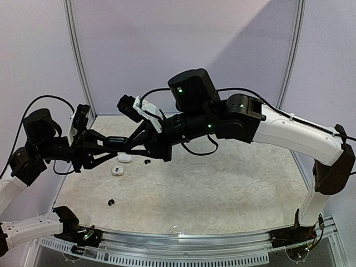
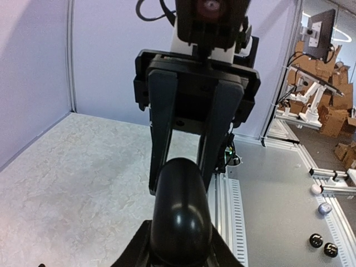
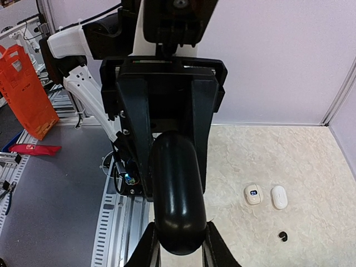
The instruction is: Insert the wireless bluetooth earbuds into the charging case
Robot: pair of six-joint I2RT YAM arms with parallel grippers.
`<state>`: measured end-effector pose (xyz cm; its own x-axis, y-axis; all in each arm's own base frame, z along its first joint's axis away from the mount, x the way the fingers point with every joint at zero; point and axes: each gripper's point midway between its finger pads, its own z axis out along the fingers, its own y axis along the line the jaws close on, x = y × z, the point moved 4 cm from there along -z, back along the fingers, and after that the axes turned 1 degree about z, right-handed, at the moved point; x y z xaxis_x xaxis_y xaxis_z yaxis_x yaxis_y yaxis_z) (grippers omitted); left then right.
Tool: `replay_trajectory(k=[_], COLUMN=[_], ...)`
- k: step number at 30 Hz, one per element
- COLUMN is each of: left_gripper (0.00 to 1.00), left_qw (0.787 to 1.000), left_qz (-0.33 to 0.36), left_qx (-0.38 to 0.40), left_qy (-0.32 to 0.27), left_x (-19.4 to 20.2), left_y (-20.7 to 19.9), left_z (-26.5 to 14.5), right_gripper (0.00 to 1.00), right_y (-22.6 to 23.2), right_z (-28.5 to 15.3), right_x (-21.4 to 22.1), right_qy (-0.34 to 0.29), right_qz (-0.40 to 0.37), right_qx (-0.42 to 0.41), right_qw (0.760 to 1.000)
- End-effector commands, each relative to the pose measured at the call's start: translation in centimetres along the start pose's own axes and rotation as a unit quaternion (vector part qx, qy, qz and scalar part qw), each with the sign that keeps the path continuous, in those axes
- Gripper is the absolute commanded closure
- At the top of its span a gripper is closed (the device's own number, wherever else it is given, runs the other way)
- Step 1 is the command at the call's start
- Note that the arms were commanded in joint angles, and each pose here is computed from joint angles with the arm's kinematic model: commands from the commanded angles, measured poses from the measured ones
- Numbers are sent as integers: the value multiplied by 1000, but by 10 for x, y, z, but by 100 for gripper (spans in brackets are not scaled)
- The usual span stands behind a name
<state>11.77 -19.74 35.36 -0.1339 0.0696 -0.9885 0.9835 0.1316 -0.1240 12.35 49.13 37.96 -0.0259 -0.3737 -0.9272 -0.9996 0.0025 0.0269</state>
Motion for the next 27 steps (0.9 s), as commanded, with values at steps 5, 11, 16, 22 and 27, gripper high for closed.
replay_trajectory(k=[5,11,16,22,27], left_gripper=[100,100,100,100,100], left_qw=[1000,1000,1000,999,997], left_qz=[2,-5,10,36,67], left_qx=[15,7,-1,-15,-27], left_qy=[-12,-11,1,6,3], left_x=[-3,-1,-2,-1,2], left_y=[-5,-2,4,4,6], left_z=[2,3,6,3,0], right_gripper=[100,100,65,38,26], right_y=[3,2,1,0,-3], right_z=[-11,-13,-9,-15,-11], right_x=[-18,-19,-7,-13,-17], right_qy=[-26,-26,-14,-15,-9], right_qz=[-9,-9,3,-12,-19], right_qx=[4,9,16,22,26], right_qw=[1000,1000,1000,1000,999])
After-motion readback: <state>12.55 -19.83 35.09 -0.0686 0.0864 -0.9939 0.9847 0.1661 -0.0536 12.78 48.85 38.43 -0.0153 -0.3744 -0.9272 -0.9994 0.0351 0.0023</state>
